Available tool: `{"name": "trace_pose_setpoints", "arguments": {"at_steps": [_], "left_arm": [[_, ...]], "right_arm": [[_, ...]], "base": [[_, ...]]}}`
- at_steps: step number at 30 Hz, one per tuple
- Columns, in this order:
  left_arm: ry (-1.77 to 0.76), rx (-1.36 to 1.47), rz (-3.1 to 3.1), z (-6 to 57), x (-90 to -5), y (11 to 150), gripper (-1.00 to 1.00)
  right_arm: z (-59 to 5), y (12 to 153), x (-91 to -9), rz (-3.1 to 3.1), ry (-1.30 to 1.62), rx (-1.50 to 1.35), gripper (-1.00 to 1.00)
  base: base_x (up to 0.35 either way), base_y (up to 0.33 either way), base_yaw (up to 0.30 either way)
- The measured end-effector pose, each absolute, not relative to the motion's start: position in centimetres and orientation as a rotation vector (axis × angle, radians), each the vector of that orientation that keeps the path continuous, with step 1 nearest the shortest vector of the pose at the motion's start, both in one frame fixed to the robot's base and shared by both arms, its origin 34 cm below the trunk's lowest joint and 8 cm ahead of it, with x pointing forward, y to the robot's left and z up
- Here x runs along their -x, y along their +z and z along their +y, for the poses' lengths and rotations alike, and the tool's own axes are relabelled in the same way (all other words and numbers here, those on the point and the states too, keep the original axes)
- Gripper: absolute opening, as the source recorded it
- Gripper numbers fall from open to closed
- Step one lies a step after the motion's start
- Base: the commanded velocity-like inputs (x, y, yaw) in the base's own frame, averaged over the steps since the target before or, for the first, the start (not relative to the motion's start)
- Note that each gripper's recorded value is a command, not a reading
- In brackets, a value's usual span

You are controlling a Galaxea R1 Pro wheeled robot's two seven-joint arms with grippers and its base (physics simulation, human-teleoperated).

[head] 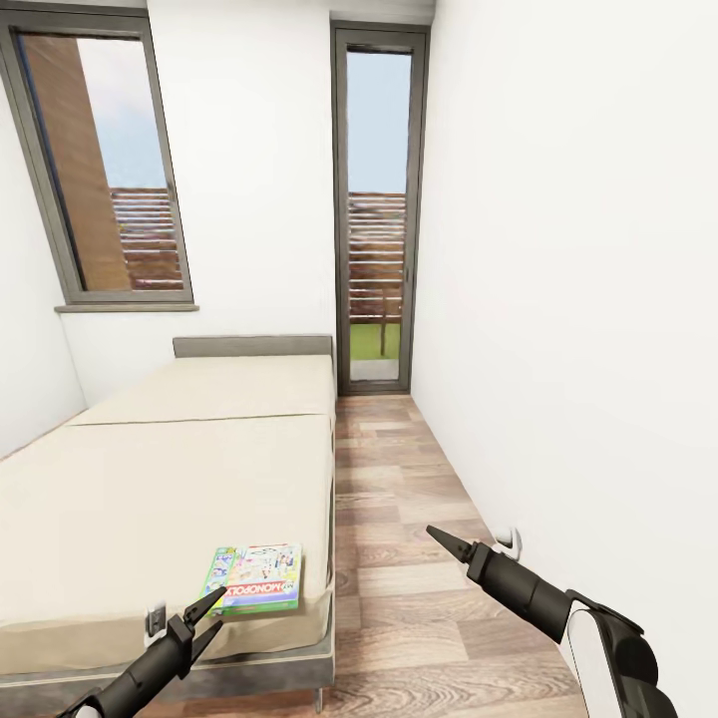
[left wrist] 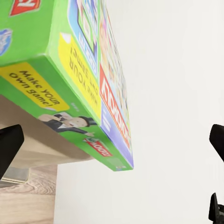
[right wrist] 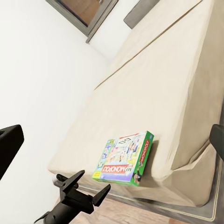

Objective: Put all the toys in the child's room - the three board games (two on the bed and one on the table), the two jigsaw puzzles on the table, and the tennis ball on the table - inside the toy box on the table in the child's room.

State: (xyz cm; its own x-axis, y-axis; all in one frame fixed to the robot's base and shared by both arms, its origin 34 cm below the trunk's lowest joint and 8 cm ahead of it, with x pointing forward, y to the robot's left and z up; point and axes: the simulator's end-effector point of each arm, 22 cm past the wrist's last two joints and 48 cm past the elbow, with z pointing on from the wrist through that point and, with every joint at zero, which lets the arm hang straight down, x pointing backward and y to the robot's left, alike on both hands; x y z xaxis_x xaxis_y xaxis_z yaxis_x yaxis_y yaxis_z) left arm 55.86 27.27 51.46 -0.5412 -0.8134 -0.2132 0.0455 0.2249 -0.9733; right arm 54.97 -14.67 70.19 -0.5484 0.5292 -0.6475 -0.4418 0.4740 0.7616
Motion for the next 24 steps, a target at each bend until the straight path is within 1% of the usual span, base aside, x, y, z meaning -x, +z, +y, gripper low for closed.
{"name": "trace_pose_setpoints", "arguments": {"at_steps": [4, 11, 24], "left_arm": [[-1.412, 0.718, 1.731, 27.27, -55.86, 51.47, 1.0], [-1.412, 0.719, 1.731, 27.29, -55.86, 51.47, 1.0], [-1.41, 0.718, 1.732, 27.36, -55.86, 51.45, 1.0]], "right_arm": [[-14.68, 70.17, -54.97, 1.751, 1.251, -0.075, 1.0], [-14.68, 70.17, -54.97, 1.751, 1.251, -0.075, 1.0], [-14.68, 70.16, -54.97, 1.752, 1.251, -0.075, 1.0]], "base": [[0.019, 0.002, 0.0], [0.092, 0.027, 0.0], [0.011, 0.003, 0.0]]}}
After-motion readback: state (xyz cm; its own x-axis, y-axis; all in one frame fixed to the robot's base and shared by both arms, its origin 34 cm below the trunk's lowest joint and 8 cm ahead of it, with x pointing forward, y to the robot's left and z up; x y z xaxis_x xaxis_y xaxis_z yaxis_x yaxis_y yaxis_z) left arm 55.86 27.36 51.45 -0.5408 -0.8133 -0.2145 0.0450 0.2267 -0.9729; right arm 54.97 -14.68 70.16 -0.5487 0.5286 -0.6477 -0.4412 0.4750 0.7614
